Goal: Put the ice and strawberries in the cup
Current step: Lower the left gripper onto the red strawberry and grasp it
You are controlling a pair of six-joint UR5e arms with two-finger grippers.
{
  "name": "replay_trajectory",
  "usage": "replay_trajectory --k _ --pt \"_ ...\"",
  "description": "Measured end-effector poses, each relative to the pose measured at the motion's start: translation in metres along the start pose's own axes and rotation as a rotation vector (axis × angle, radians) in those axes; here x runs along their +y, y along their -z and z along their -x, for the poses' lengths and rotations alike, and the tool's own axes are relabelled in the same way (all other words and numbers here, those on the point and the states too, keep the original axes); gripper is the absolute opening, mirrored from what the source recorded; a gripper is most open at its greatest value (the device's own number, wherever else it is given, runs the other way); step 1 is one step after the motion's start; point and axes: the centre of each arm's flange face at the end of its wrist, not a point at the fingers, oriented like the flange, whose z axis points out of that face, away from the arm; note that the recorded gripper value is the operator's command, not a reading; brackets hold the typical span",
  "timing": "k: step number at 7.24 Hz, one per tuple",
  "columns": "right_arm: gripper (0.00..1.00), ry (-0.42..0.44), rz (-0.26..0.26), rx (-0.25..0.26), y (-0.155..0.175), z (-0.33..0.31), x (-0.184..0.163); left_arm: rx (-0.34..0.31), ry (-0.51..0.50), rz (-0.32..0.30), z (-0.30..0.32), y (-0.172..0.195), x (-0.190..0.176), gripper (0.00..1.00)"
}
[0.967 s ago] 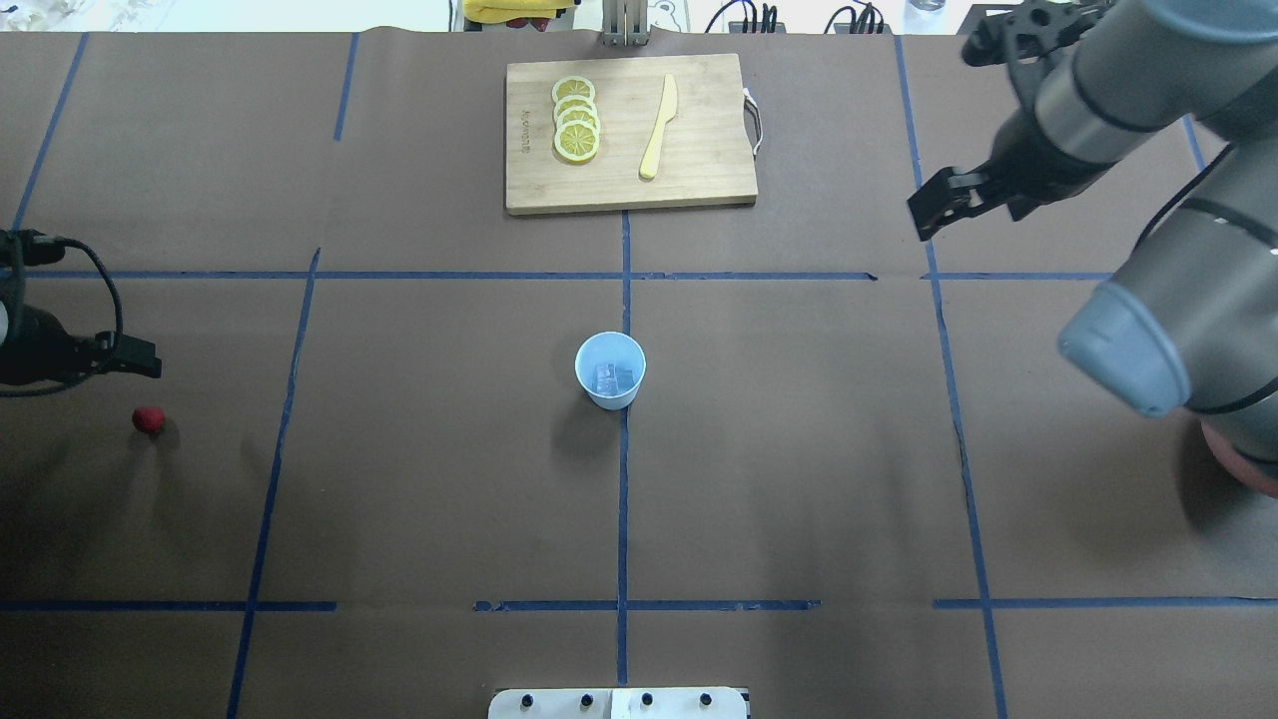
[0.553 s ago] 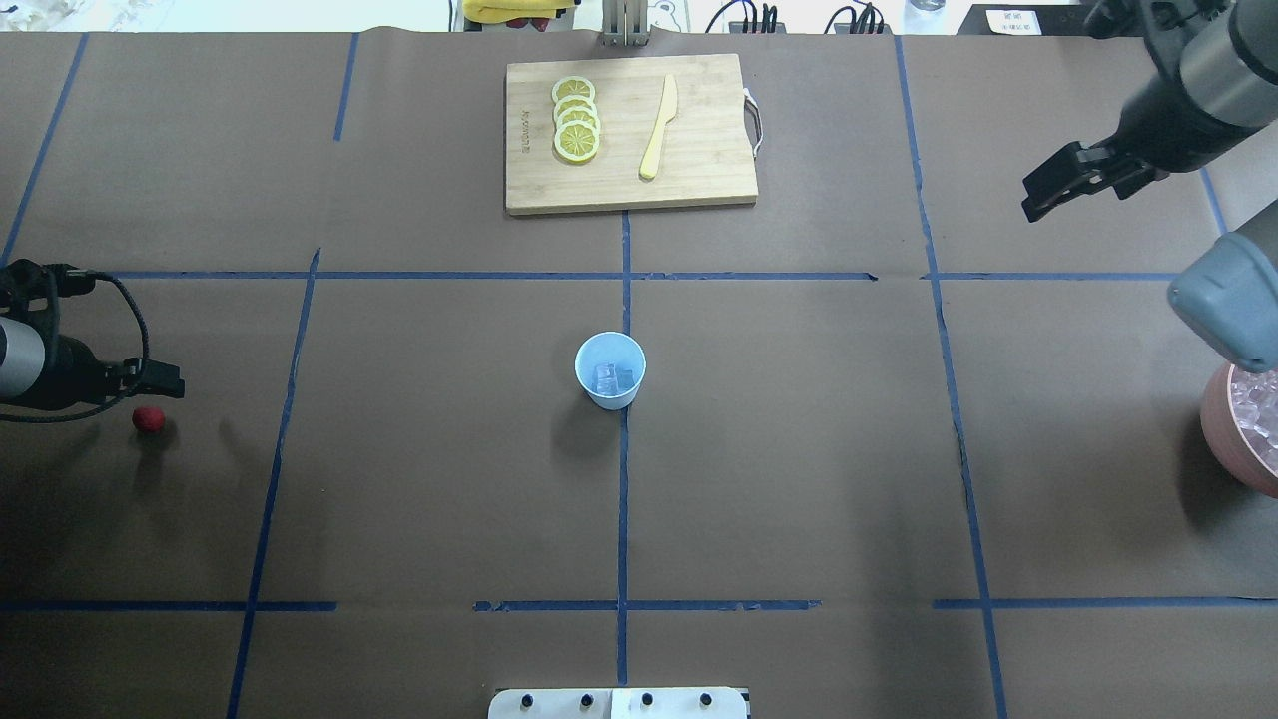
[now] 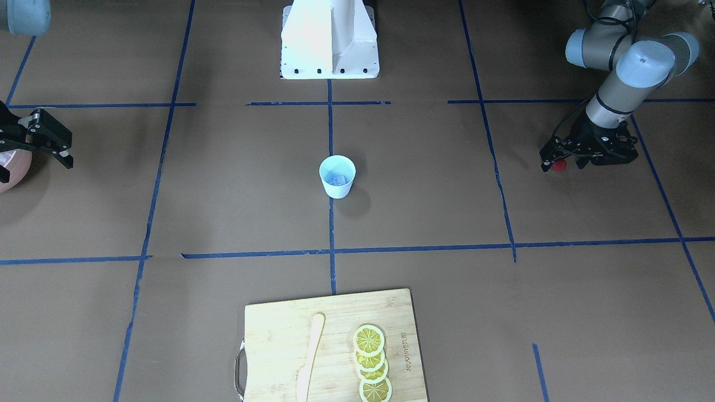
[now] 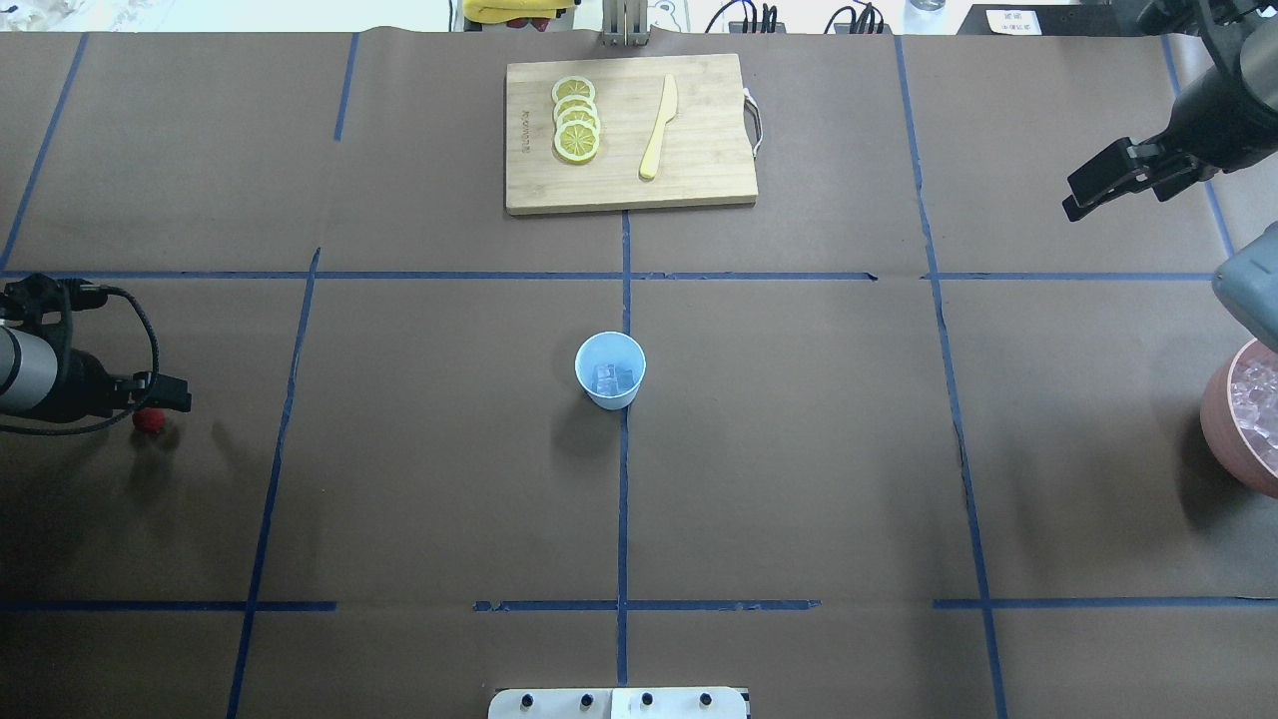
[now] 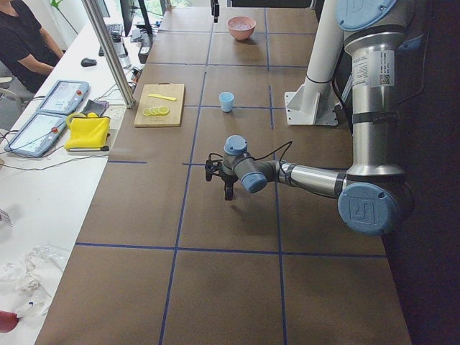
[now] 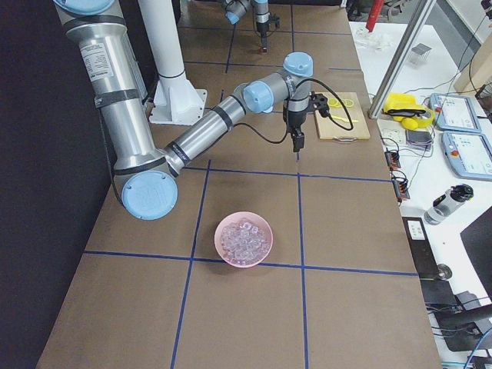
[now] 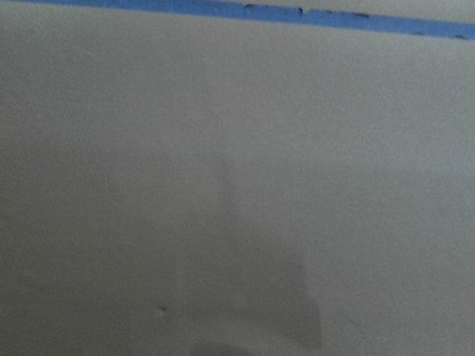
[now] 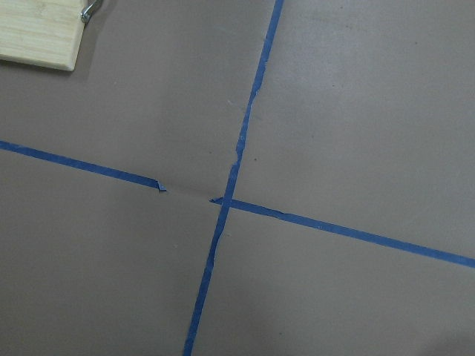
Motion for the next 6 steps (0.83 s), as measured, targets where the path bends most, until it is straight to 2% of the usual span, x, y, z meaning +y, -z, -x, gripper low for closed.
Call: replay_trajectory --k 3,5,6 --pt "0.99 -0.006 0.003 -0.005 0.0 0.0 0.0 -0.007 -0.003 0.014 0.001 -0.005 0.006 0.85" --pt "0.99 -0.008 0.004 -0.006 -0.001 -0.001 0.0 -0.013 -0.003 0.021 0.005 -0.005 0.011 0.7" --pt "0.99 -0.008 0.004 -0.006 -0.001 -0.001 0.0 -0.013 -0.003 0.022 0.005 -0.005 0.012 0.7"
